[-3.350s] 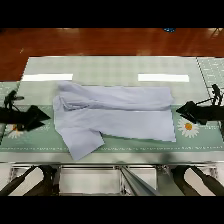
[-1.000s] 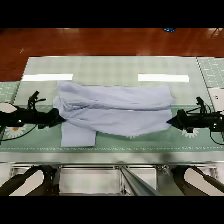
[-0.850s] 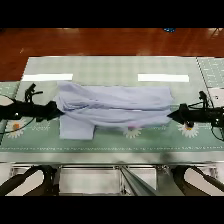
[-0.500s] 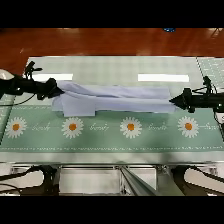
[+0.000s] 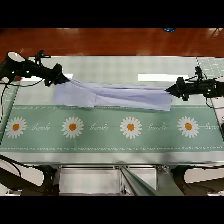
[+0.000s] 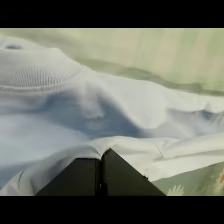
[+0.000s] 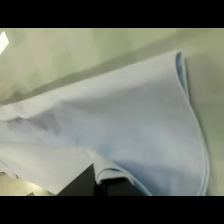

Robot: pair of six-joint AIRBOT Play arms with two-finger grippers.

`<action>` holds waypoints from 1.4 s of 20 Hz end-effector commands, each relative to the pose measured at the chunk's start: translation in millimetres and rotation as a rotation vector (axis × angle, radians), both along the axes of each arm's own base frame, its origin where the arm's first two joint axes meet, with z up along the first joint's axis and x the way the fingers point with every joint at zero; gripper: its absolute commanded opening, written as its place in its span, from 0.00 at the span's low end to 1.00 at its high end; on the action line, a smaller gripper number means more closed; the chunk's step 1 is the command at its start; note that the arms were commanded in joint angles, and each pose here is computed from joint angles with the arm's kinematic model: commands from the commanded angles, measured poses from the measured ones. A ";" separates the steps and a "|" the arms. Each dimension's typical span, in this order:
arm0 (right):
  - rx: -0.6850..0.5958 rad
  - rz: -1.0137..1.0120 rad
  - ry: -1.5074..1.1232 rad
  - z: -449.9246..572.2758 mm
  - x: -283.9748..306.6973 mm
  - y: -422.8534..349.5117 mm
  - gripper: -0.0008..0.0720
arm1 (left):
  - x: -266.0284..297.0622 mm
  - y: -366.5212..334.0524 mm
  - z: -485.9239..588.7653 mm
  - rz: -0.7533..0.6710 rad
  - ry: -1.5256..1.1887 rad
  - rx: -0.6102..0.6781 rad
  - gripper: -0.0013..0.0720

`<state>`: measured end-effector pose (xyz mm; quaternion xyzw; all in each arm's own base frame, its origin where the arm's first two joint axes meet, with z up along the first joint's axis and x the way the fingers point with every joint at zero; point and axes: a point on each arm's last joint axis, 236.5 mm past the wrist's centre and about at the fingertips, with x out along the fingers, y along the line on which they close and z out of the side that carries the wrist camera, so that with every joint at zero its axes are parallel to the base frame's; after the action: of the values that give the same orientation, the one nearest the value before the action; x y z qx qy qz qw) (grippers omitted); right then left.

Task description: Fold the shirts.

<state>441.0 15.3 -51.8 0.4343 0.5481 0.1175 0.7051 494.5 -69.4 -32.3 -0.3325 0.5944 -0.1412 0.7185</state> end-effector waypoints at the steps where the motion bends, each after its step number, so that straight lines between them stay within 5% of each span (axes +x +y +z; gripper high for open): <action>1: -0.004 -0.019 0.006 -10.1 17.0 -6.3 0.04 | 18.8 1.5 2.4 -0.004 -0.028 0.002 0.05; 6: -0.027 -0.085 -0.026 -16.0 35.3 -17.7 0.04 | 41.1 5.8 -4.1 0.052 -0.082 0.018 0.05; 7: -0.033 -0.106 -0.037 -15.8 39.9 -20.9 0.15 | 42.1 2.5 -8.2 0.051 -0.079 0.019 0.09; 9: -0.047 -0.132 -0.056 -15.4 46.3 -26.3 0.58 | 40.6 -5.3 -15.7 0.032 -0.069 0.021 0.59; 10: -0.056 -0.135 -0.062 -12.7 46.8 -30.9 0.59 | 41.8 -0.7 -15.8 0.032 -0.074 0.038 0.71; 14: -0.076 -0.159 -0.087 23.4 28.4 -78.4 0.58 | 30.3 73.5 15.1 0.079 -0.006 0.148 0.71; 19: -0.247 -0.144 0.135 -0.3 -49.7 -132.4 0.58 | -12.5 175.5 78.4 0.172 -0.025 0.384 0.71; 23: -0.185 -0.170 0.135 -26.4 -42.3 -99.7 0.58 | -28.1 160.3 110.2 0.243 -0.192 0.431 0.71; 28: -0.102 -0.137 0.092 -37.8 -10.4 -49.4 0.58 | -81.5 75.6 97.2 0.138 -0.330 0.409 0.71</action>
<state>416.6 -57.9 -82.2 0.4264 0.5608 0.0055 0.7097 435.7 37.2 67.7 -0.2102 0.4969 -0.0005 0.8420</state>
